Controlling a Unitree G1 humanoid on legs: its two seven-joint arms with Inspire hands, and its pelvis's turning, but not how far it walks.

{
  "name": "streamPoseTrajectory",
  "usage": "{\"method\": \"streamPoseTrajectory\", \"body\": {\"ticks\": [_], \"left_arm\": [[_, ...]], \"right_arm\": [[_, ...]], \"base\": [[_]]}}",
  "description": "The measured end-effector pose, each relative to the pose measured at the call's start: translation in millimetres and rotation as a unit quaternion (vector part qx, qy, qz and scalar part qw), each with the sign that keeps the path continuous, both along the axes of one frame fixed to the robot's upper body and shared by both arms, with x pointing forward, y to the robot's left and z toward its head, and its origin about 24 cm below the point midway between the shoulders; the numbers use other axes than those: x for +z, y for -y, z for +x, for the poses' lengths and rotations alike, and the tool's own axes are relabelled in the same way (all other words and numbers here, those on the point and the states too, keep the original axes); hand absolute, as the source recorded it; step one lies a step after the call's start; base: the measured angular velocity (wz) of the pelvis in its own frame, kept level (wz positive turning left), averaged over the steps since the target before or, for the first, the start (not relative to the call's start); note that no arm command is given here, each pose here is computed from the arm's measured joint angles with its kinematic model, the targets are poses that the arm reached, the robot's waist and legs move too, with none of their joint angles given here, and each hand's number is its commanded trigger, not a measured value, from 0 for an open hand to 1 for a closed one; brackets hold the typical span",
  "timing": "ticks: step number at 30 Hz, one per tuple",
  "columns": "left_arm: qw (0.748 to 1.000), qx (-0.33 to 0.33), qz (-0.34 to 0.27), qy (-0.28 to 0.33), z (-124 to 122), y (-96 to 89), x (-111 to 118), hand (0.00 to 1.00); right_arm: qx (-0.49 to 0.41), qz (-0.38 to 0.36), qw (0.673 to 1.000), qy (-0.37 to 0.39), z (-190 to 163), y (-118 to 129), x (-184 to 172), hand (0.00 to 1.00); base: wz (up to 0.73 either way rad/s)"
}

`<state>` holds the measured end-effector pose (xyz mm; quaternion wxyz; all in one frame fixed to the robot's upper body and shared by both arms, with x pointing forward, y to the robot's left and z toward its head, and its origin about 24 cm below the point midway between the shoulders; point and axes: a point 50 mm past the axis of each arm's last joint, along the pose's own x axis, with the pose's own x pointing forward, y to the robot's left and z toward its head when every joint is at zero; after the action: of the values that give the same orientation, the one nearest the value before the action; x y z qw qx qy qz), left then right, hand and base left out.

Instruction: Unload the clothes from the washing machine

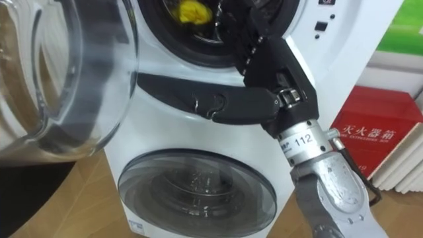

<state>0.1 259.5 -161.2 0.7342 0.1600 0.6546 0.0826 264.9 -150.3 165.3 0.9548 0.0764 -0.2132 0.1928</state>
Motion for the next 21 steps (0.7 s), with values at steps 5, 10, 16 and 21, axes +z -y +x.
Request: {"method": "streamPoseTrajectory", "body": {"ticks": [5, 10, 16, 21], "left_arm": [[1.000, 0.005, -0.011, -0.015, -12.0, 3.8, -1.0, 0.00], [1.000, 0.011, -0.010, -0.018, -15.2, 3.5, -0.9, 0.00], [0.999, 0.017, -0.021, -0.019, -17.4, 5.0, -1.4, 0.00], [1.000, 0.012, -0.018, 0.004, 3.4, 4.2, -1.8, 0.00]], "right_arm": [[-0.009, -0.002, 0.999, -0.035, 6.6, -0.9, -16.1, 0.00], [-0.022, -0.004, 0.998, -0.055, 10.0, 3.0, -23.5, 0.00], [-0.006, -0.006, 1.000, -0.020, 1.4, -1.7, -8.7, 0.00], [0.035, -0.012, 0.999, 0.014, -19.5, -6.7, -5.0, 0.00]], "base": [[0.14], [-0.10], [-0.08], [-0.02]]}}
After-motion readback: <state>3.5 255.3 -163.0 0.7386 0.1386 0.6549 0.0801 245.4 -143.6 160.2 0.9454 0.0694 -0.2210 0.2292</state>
